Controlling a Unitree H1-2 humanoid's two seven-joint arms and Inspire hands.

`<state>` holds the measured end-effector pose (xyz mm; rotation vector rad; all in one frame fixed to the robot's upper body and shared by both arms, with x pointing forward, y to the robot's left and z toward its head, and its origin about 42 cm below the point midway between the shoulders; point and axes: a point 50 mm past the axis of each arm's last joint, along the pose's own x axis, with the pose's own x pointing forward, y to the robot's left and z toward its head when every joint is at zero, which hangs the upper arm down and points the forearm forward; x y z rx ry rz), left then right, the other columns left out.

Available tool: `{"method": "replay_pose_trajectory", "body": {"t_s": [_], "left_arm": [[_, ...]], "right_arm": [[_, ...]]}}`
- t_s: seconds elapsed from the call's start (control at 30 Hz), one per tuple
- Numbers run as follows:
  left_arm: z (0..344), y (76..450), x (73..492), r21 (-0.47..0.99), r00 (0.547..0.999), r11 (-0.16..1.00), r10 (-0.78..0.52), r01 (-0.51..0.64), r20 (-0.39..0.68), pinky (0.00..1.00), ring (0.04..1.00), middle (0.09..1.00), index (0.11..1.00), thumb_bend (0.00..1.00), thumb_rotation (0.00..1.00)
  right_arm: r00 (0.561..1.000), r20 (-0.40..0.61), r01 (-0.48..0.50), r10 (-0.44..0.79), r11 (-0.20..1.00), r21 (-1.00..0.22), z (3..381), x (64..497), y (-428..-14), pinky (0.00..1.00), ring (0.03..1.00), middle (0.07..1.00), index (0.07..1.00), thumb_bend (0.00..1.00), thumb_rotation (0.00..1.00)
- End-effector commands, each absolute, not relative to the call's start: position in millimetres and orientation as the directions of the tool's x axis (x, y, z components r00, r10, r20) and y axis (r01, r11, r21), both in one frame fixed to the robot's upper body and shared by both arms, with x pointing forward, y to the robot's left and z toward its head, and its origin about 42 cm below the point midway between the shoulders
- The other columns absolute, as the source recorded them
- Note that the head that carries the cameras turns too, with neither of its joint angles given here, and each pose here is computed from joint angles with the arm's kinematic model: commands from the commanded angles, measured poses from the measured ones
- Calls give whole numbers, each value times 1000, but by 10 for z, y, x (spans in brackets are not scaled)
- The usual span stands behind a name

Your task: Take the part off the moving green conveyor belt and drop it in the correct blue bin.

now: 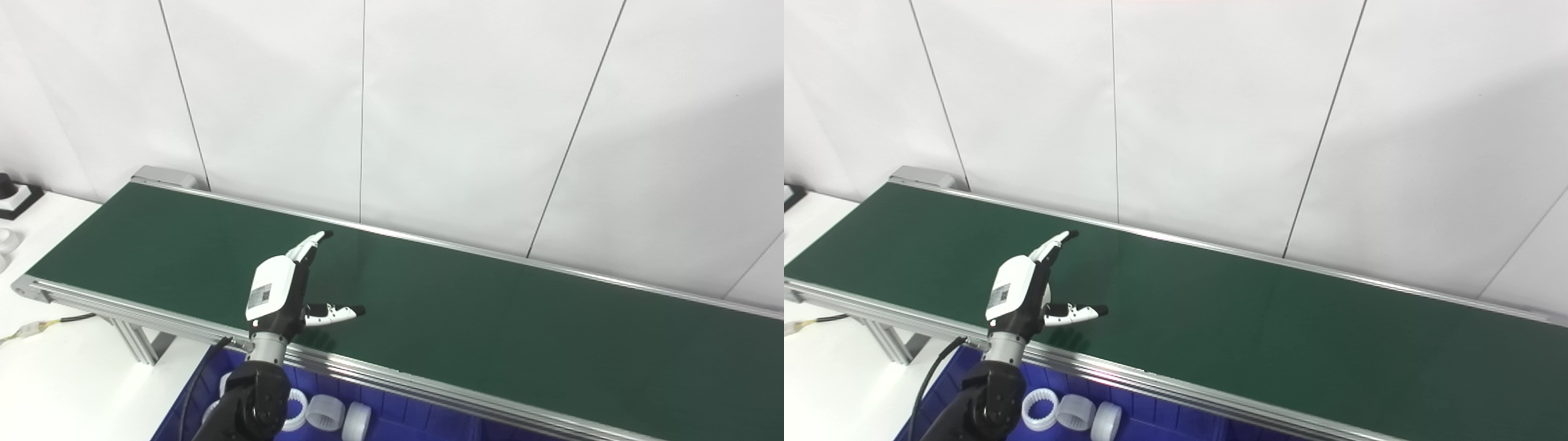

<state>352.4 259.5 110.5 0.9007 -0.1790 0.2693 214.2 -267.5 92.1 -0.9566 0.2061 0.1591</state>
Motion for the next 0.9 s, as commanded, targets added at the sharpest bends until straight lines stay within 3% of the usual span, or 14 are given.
{"method": "replay_pose_trajectory", "body": {"t_s": [0.0, 0.47, 0.87], "left_arm": [[1262, 2687, 3651, 754, 930, 547, 175, -365, 323, 773, 852, 893, 894, 829, 249], [1001, 2856, 3767, 838, 947, 453, 239, -303, 213, 796, 866, 907, 896, 838, 174], [889, 2863, 3893, 859, 948, 425, 256, -286, 189, 788, 861, 904, 895, 822, 183]], "right_arm": [[982, -177, -182, 65, 561, -808, 1012, 2189, -2682, 661, 696, 709, 841, 782, 225], [982, -177, -180, 61, 561, -808, 1022, 2179, -2674, 658, 697, 708, 840, 783, 222], [983, -174, -177, 60, 566, -805, 1046, 2169, -2657, 632, 688, 703, 838, 792, 219]]}}
